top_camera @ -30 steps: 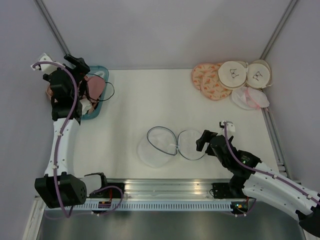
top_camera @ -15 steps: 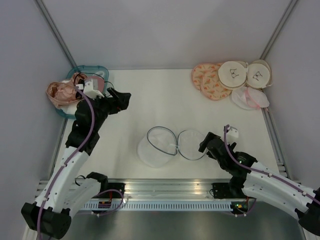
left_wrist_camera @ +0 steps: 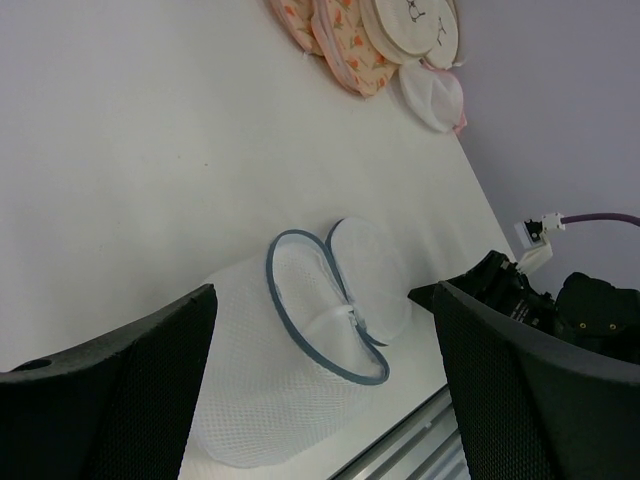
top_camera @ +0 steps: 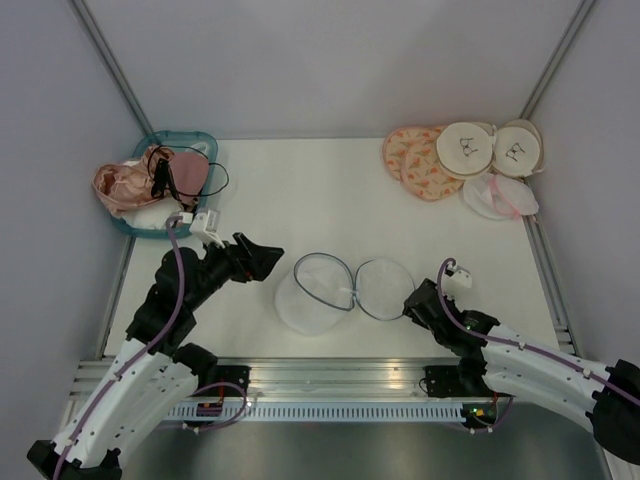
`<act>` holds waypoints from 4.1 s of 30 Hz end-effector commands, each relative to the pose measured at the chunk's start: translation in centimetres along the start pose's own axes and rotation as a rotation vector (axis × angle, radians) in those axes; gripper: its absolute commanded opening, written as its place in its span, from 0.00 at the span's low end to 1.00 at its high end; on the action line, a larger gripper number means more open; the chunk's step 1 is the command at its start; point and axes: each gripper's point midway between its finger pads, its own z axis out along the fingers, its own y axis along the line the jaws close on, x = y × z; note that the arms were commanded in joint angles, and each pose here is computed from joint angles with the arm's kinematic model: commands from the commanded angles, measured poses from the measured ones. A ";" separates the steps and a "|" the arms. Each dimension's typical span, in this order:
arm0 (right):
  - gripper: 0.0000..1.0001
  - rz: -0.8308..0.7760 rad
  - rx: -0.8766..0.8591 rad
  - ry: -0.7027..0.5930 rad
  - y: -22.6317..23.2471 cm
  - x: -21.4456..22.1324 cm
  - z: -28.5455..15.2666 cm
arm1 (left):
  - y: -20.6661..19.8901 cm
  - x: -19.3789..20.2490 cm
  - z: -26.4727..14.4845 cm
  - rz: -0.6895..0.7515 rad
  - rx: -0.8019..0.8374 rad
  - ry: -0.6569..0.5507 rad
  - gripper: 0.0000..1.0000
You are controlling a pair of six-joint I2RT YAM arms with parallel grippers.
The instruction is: Unzip the laundry bag and remove the bra
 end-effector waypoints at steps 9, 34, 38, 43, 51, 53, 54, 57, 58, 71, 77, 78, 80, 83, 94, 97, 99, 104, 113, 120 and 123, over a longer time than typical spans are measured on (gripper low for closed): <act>0.38 0.042 -0.036 -0.003 2.0 0.5 1.6 | -0.5 0.9 -1.3 -0.023 0.020 0.032 0.91; 0.01 -0.308 -0.139 -0.336 13.2 -14.7 -7.2 | -1.1 -0.2 -4.9 0.009 0.016 -0.012 0.91; 0.00 -0.365 -0.010 -0.475 14.4 -19.6 -10.2 | -0.7 -0.3 -5.6 0.004 -0.010 -0.028 0.92; 0.00 -0.483 0.257 -0.561 13.3 -21.9 -10.3 | -0.3 -0.2 -5.9 0.004 -0.024 -0.037 0.92; 0.00 -0.745 0.508 -0.592 12.1 -21.0 -8.7 | -0.1 0.0 -6.0 0.001 -0.035 -0.035 0.93; 0.01 -0.787 0.532 -0.633 12.7 -20.8 -9.1 | 0.1 0.1 -6.0 0.003 -0.038 -0.033 0.93; 0.00 -0.829 0.531 -0.640 13.3 -20.0 -8.9 | 0.2 0.2 -5.9 0.001 -0.041 -0.032 0.93; 0.01 -0.903 0.520 -0.698 15.3 -18.7 -9.1 | 0.3 0.3 -5.9 -0.001 -0.046 -0.030 0.92; 0.01 -0.923 0.515 -0.710 15.8 -18.3 -9.2 | 0.5 0.4 -5.9 -0.002 -0.054 -0.030 0.93; 0.01 -1.281 0.291 -0.976 26.3 -6.4 -10.3 | 2.7 -0.2 -7.0 -0.056 -0.167 -0.113 0.93; 0.00 -1.239 0.114 -1.015 27.9 -2.1 -12.8 | 2.9 0.0 -7.1 -0.057 -0.175 -0.114 0.94; 0.00 -1.237 0.081 -1.023 28.0 -1.6 -13.6 | 3.0 -0.1 -7.2 -0.058 -0.176 -0.117 0.94; 0.01 -1.220 0.048 -1.033 28.1 -1.5 -14.5 | 3.0 0.0 -7.1 -0.061 -0.177 -0.115 0.95; 0.42 -1.194 -0.005 -1.033 27.8 -1.2 -15.7 | 3.0 0.0 -6.9 -0.063 -0.181 -0.110 0.96; 0.98 -0.953 -0.269 -0.897 25.2 -2.5 -22.1 | 1.8 1.3 -5.8 -0.056 -0.119 -0.009 0.99; 0.98 -0.824 -0.314 -0.826 23.7 -5.1 -23.0 | 1.4 3.3 -4.0 -0.031 -0.089 0.135 1.00; 0.98 -0.764 -0.325 -0.780 23.1 -5.8 -23.0 | 1.8 4.8 -2.8 -0.013 -0.089 0.221 1.00; 0.98 -0.577 -0.327 -0.621 19.8 -7.7 -21.4 | 3.3 5.8 -1.7 0.028 -0.153 0.302 1.00; 0.98 -0.274 -0.320 -0.359 13.0 -6.2 -14.9 | 4.0 7.3 -0.9 0.028 -0.199 0.326 1.00; 0.97 -0.086 -0.441 -0.165 11.2 -2.4 -11.5 | 3.7 7.0 -0.8 0.017 -0.192 0.301 1.00; 0.97 -0.057 -0.454 -0.115 11.1 -0.9 -10.4 | 3.6 6.9 -0.8 0.006 -0.190 0.294 1.00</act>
